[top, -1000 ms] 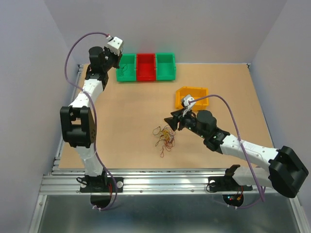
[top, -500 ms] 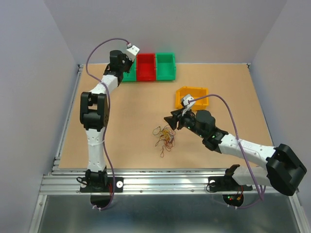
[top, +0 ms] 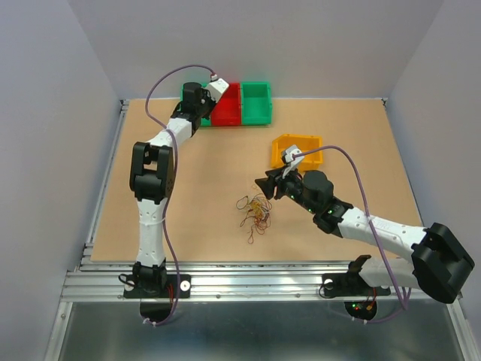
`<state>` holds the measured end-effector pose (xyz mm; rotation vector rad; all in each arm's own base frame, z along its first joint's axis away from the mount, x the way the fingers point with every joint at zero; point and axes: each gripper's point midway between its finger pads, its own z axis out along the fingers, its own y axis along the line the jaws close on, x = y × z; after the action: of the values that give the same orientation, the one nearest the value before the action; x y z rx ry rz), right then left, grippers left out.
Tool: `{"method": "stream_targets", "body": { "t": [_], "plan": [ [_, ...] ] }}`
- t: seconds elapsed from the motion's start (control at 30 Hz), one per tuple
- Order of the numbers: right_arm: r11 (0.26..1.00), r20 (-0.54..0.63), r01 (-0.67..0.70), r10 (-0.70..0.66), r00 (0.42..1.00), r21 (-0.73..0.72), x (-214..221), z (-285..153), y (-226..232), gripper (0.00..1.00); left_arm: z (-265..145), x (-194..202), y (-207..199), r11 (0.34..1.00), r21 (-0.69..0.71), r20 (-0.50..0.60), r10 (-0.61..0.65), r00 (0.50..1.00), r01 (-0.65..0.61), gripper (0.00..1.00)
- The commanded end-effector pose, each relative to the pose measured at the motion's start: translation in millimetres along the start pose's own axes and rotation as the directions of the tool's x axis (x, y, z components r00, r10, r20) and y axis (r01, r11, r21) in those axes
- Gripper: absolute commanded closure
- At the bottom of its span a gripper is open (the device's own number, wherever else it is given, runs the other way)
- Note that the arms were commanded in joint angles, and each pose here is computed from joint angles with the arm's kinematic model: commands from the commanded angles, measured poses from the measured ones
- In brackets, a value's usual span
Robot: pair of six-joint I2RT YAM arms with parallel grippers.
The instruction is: Untangle the cables
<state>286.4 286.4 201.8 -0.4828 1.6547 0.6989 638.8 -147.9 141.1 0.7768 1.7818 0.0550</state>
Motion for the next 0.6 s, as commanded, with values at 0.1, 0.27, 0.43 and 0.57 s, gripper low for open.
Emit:
{"method": "stream_targets", "body": {
  "t": [0.1, 0.27, 0.43, 0.57],
  "plan": [
    [1.000, 0.110, -0.014, 0.014, 0.994, -0.001, -37.0, 5.0, 3.3, 0.47, 7.4, -5.7, 16.3, 0.986, 0.077, 0.061, -0.154, 0.986, 0.149, 1.00],
    [1.000, 0.106, -0.015, 0.015, 0.994, 0.000, -36.6, 8.3, 3.0, 0.47, 8.9, -11.4, 18.7, 0.963, 0.155, 0.097, -0.236, 0.967, 0.219, 1.00],
    [1.000, 0.097, -0.019, 0.019, 0.995, -0.004, -34.9, 12.4, 3.8, 0.47, 13.9, -6.0, 22.2, 0.948, 0.163, 0.091, -0.289, 0.953, 0.272, 1.00],
    [1.000, 0.093, -0.018, 0.019, 0.995, -0.008, -33.9, 14.6, 4.8, 0.47, 15.8, -0.3, 31.4, 0.943, 0.109, 0.076, -0.322, 0.944, 0.313, 1.00]
  ]
}}
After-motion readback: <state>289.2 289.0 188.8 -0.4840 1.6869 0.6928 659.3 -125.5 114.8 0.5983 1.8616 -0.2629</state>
